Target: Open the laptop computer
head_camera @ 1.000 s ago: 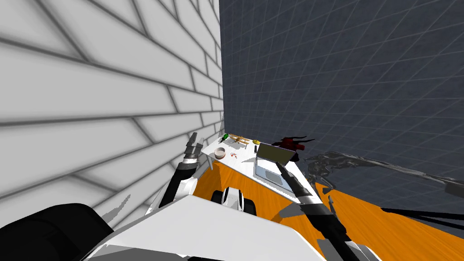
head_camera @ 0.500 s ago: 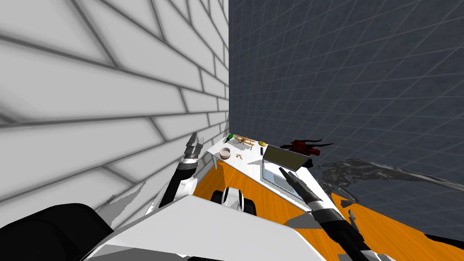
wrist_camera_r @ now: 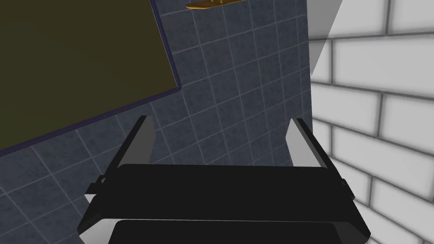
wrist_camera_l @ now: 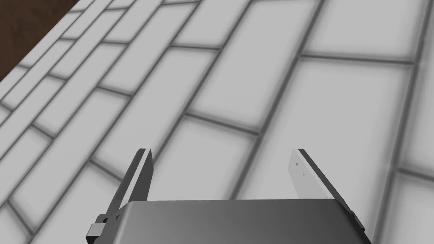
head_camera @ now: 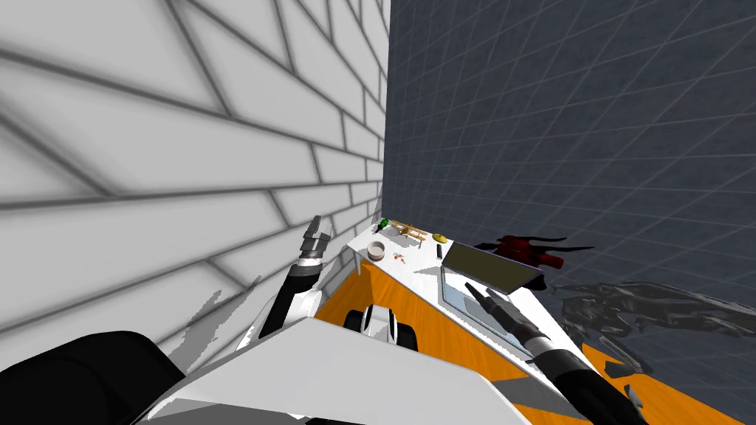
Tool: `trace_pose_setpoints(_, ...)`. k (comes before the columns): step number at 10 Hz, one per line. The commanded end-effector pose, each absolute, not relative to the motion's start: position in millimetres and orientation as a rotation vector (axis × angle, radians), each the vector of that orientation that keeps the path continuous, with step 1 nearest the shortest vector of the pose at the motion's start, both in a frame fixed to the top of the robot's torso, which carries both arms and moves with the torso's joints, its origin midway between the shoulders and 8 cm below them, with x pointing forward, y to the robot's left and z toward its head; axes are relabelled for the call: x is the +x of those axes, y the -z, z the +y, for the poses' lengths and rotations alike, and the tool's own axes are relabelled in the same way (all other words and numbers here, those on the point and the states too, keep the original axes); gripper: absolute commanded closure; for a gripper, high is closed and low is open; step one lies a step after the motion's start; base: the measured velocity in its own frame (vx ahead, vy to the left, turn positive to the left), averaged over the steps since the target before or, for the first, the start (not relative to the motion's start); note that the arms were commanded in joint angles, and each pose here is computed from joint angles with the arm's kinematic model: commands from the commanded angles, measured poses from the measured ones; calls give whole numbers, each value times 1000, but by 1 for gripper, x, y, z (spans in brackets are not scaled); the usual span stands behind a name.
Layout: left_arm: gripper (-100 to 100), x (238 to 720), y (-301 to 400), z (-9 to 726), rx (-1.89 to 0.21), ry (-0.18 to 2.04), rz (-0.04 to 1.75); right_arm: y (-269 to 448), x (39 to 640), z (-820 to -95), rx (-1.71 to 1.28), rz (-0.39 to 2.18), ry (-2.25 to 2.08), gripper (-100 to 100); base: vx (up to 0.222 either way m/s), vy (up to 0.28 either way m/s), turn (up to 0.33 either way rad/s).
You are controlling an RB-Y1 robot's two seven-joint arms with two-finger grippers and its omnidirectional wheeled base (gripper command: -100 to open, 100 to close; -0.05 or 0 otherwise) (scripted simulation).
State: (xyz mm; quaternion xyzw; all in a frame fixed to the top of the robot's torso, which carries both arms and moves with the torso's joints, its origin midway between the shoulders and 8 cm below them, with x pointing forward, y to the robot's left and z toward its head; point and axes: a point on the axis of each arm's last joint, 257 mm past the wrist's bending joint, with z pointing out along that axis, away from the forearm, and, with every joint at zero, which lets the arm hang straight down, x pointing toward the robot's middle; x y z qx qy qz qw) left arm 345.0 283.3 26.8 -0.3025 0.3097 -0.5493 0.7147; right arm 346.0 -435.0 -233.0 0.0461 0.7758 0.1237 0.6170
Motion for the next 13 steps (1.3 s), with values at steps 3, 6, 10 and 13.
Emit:
trace_pose_setpoints(3, 0, 345, -27, 283, -670, 1217, 686, 252, 332, -491, -37, 1903, -72, -100, 16, 52, 87)
trace_pose_setpoints(6, 0, 345, -27, 283, -670, 1216, 686, 262, 319, -536, -146, 1982, 96, -100, 18, 33, 137)
trace_pose_setpoints(10, 0, 345, -27, 283, -670, 1216, 686, 269, 296, -602, -308, 2080, 343, -100, 15, 26, 166)
trace_pose_setpoints(13, 0, 345, -27, 283, -670, 1216, 686, 267, 273, -661, -469, 2152, 569, -100, 11, -4, 190)
